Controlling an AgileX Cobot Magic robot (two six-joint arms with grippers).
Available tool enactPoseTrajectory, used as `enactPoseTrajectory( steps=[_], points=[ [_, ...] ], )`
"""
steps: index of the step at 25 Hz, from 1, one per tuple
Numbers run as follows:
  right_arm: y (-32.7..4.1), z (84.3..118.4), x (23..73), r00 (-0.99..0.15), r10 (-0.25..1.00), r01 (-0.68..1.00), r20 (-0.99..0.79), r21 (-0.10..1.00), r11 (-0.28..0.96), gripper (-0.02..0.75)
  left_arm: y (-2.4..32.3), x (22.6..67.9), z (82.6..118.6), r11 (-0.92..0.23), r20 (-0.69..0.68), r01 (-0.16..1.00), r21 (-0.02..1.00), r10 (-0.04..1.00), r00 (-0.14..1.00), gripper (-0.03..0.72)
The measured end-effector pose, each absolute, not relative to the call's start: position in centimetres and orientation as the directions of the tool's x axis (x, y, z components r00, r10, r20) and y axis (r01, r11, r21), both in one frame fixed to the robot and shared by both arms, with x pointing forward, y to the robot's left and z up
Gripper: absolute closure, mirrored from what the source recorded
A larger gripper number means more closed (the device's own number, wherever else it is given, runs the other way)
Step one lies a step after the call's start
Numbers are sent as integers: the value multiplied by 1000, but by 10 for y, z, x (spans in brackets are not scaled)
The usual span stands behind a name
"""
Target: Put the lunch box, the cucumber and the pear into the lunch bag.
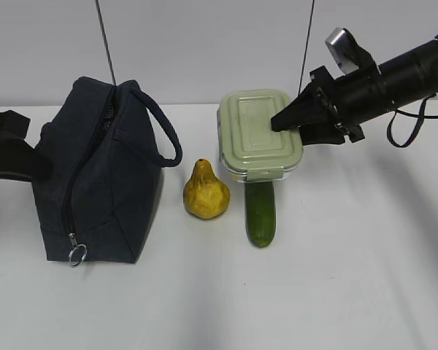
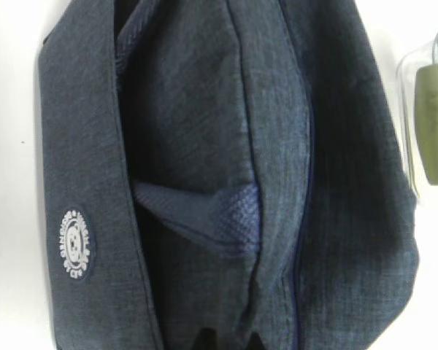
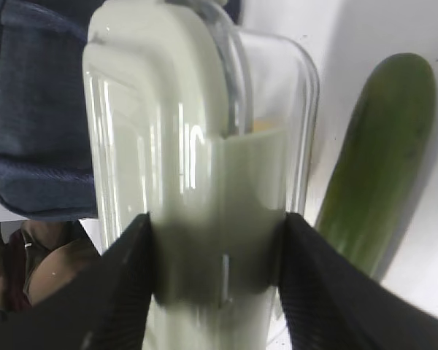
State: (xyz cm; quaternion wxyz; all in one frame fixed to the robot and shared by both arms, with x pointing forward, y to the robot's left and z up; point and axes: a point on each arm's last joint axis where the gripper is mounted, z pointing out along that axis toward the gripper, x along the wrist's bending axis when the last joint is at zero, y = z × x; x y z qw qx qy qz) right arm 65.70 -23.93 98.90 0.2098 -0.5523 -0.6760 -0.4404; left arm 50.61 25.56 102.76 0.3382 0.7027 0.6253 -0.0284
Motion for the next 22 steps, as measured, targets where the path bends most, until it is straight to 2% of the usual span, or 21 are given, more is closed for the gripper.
enactPoseTrajectory(
  steps=[5,11,22],
  points=[
    [-225,1001,655,-318,519,924,793,381,-16,362,256,506,1028,11,-463,898,440,860,216,685],
    [-222,1015,658,-302,454,917,839,385,-102,362,254,506,1028,5,-462,898,440,859,221,685],
    [-182,1022,652,-318,363,924,876,372,-90,363,254,506,1027,3,-463,899,438,858,223,685]
  ],
)
